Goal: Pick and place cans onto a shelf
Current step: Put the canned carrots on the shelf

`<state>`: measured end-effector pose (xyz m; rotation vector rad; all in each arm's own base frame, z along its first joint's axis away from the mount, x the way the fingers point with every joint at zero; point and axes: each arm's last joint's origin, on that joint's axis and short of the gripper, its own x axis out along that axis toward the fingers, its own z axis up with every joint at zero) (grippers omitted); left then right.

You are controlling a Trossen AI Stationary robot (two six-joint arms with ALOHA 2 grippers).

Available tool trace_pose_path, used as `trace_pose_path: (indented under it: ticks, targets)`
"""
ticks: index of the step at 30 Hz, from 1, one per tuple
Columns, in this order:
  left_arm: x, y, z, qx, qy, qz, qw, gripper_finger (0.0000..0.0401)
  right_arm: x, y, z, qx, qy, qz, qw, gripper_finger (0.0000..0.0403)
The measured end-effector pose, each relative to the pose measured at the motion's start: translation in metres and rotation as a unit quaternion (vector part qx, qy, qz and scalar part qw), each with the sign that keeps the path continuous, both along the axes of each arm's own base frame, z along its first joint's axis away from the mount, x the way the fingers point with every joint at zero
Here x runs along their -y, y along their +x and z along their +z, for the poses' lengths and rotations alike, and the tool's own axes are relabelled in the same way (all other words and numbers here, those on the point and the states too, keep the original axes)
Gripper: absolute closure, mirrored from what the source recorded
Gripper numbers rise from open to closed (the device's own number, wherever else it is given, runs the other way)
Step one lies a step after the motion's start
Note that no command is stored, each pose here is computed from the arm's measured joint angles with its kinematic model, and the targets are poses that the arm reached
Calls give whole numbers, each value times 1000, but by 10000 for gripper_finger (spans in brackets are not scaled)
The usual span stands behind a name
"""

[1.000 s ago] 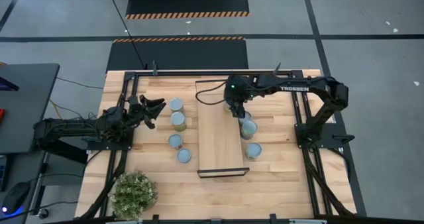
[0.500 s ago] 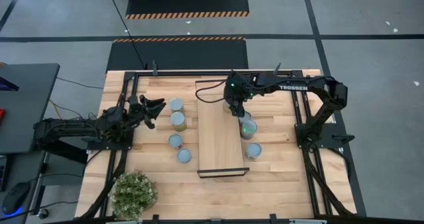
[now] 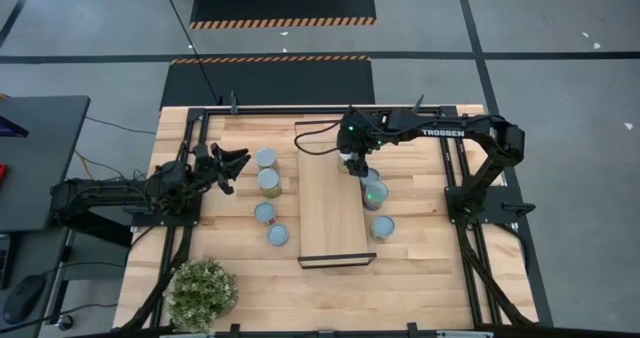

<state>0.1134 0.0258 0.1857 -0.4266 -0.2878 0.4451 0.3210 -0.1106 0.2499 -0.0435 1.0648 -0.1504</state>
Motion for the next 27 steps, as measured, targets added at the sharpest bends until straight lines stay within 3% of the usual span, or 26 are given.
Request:
trace_pose_path:
  ticks: [4, 19, 27]
  targets:
    - [0, 0, 0, 0, 0, 0, 1000, 262, -2, 1, 0, -5, -12, -3, 1000, 35]
    - [0, 0, 0, -2, 3, 0, 1000, 262, -33, 9, 2, -41, -137, 19, 990, 34]
    - [0, 0, 0, -2, 5, 1, 1000, 262, -36, 10, 2, -40, -143, 18, 989, 34]
